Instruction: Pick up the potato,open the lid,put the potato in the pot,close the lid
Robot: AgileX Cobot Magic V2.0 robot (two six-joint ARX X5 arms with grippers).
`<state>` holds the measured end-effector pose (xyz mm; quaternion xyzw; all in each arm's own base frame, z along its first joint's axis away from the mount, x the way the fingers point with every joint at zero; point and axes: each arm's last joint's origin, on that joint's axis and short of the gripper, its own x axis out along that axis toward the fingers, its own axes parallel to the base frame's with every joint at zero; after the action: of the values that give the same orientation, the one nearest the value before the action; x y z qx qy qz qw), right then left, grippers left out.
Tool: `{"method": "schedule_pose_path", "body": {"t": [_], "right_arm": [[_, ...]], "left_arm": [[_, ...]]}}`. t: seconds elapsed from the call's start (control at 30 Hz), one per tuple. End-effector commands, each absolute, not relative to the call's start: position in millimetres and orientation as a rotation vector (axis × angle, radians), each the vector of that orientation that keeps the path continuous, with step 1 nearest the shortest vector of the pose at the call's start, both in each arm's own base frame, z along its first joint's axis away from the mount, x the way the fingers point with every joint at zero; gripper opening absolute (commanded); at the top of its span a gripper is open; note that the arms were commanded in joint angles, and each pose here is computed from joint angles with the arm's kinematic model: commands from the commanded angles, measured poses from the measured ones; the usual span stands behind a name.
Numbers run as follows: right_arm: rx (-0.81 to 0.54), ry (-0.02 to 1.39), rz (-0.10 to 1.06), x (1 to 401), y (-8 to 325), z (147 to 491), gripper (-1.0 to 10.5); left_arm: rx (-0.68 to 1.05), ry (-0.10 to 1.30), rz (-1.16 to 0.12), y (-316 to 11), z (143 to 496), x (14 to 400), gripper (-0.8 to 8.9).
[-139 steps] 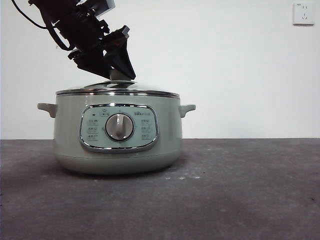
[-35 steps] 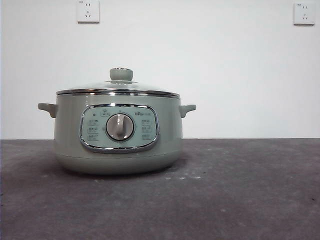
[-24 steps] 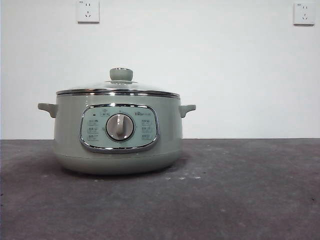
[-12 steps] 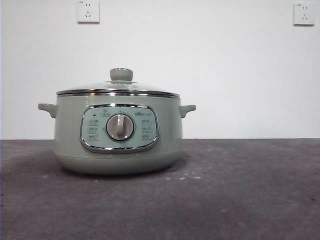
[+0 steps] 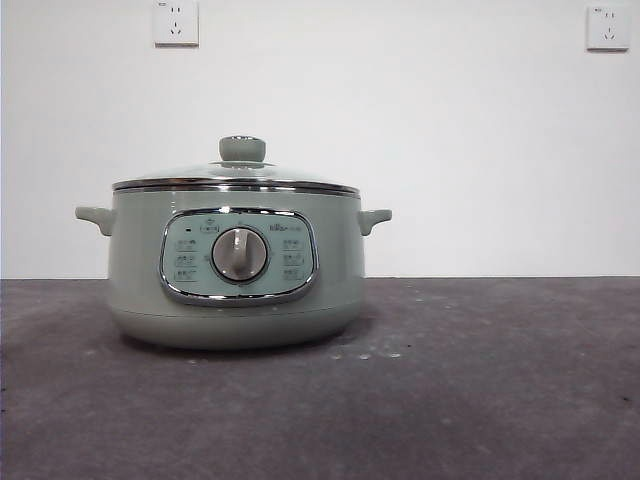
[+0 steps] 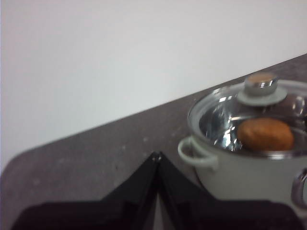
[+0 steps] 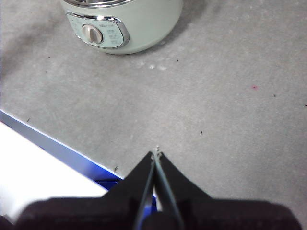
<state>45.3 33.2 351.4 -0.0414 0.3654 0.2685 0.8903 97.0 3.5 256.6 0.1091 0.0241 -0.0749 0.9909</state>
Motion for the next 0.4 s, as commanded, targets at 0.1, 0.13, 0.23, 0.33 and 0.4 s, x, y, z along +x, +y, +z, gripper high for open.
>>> {"method": "schedule_pose_path", "body": {"t": [0.1, 0.13, 0.23, 0.33, 0.4], "right_arm": [[-0.082, 0.765, 0.550, 46, 34, 349, 0.0], [-0.082, 0.765, 0.550, 46, 34, 349, 0.0], [-0.082, 0.765, 0.550, 46, 34, 349, 0.0], [-0.082, 0.765, 0.550, 46, 34, 349, 0.0], [-0.082, 0.765, 0.550, 46, 34, 349, 0.0]], "left_arm": [[0.112, 0.072, -0.096, 5, 211, 98, -0.04], [0.108, 0.076, -0.094, 5, 205, 97, -0.04], [0.091, 0.078, -0.093, 5, 188, 96, -0.04], [0.070, 0.074, -0.092, 5, 176, 94, -0.04], [0.054, 0.076, -0.091, 5, 170, 94, -0.04]]}}
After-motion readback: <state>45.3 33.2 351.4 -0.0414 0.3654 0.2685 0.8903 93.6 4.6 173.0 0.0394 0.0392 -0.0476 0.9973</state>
